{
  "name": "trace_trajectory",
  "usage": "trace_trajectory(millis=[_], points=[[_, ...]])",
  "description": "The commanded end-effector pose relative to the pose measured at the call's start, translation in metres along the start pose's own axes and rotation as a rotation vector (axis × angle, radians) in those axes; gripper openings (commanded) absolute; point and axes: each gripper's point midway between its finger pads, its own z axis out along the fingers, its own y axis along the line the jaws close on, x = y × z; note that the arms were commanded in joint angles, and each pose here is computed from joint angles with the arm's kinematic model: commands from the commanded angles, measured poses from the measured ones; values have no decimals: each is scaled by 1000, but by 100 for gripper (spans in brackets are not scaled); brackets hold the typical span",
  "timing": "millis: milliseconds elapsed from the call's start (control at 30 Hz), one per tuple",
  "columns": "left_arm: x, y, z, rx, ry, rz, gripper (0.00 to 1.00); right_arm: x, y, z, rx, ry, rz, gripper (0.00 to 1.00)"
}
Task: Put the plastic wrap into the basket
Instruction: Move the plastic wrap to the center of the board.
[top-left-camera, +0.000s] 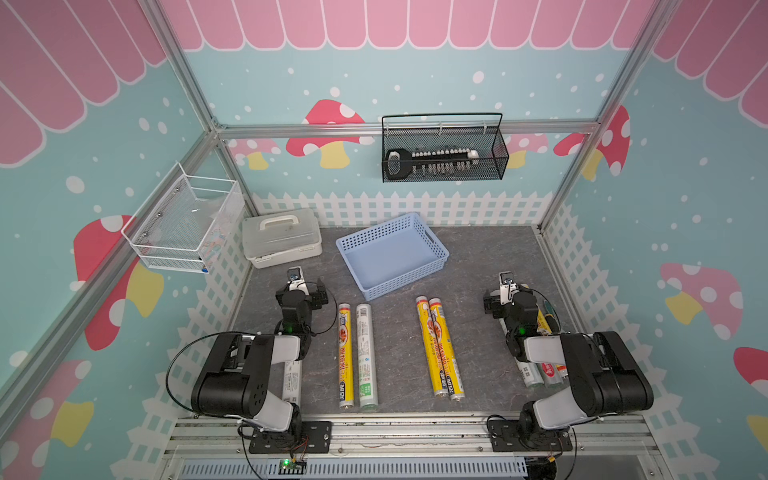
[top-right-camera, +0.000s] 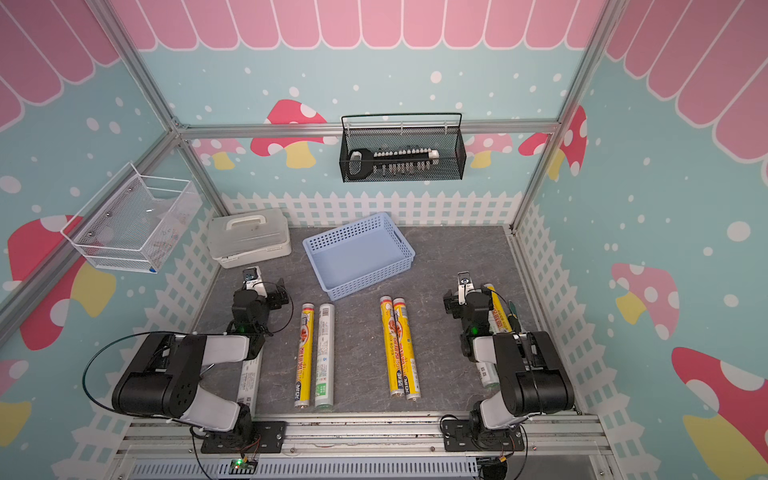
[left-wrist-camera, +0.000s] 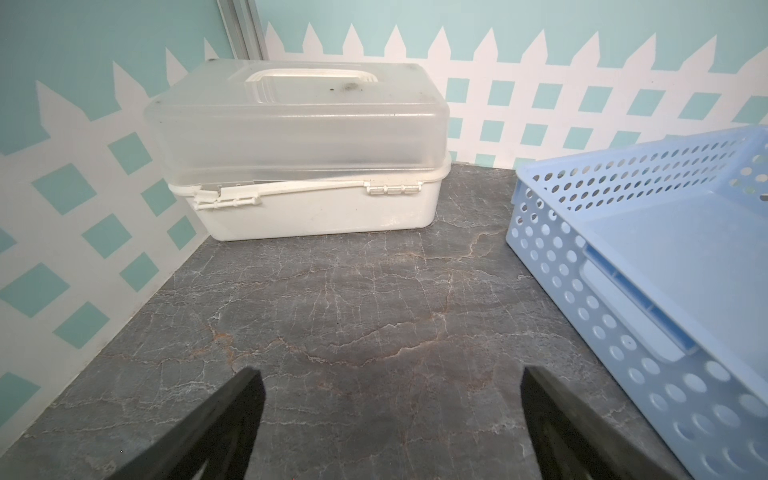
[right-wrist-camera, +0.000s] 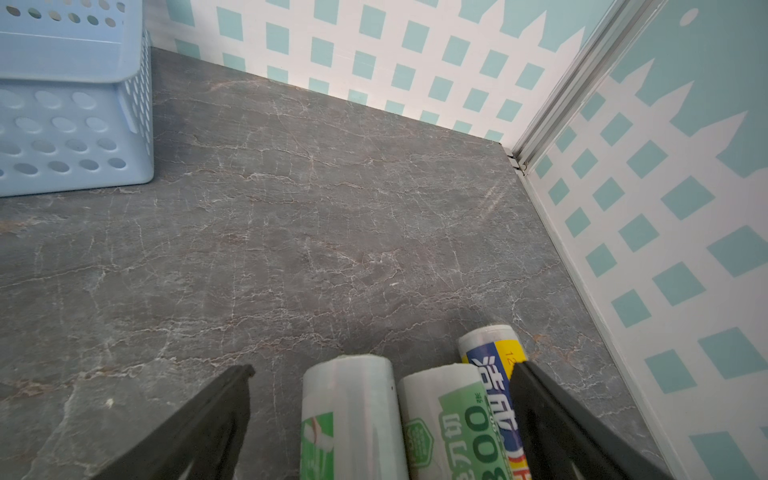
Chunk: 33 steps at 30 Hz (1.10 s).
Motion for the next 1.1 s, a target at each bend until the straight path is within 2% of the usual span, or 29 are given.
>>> trace_trajectory(millis=[0,67,167,233,267,333,367,433,500,567,700,800,933,1067], points=[[-18,8,-15,-29,-52,-36,99,-13,1,-10,-14,-41,-10,99],[-30,17,-24,-74,-51,-60,99,-23,-1,-16,-27,-9,5,99],[-54,29,-38,-125,-55,-124,99,-31,-1,-27,-75,145,84,99],[-74,37,-48,-154,-86,-221,99,-43,-5,-39,-75,238,259,99],[-81,41,-54,-169,-94,-282,99,-52,5,-48,-149,281,339,99],[-92,45,-62,-170,-103,-379,99,-76,42,-67,-406,284,349,99],[-95,44,-65,-159,-96,-434,99,-84,56,-75,-498,278,400,99],[-96,36,-68,-88,-66,-521,99,-97,79,-91,-663,272,493,99],[-103,11,-67,90,-36,-573,99,-104,103,-107,-802,282,522,98],[-103,-11,-63,202,36,-594,99,-101,121,-118,-842,320,499,97],[-102,-70,-56,435,205,-551,99,-85,162,-139,-874,400,392,96],[-94,-121,-64,527,295,-412,99,-73,195,-150,-946,471,352,93],[-68,-170,-75,572,401,-247,99,-60,227,-159,-971,516,276,92],[-43,-180,-67,487,496,-154,99,-46,259,-168,-1029,586,214,92]])
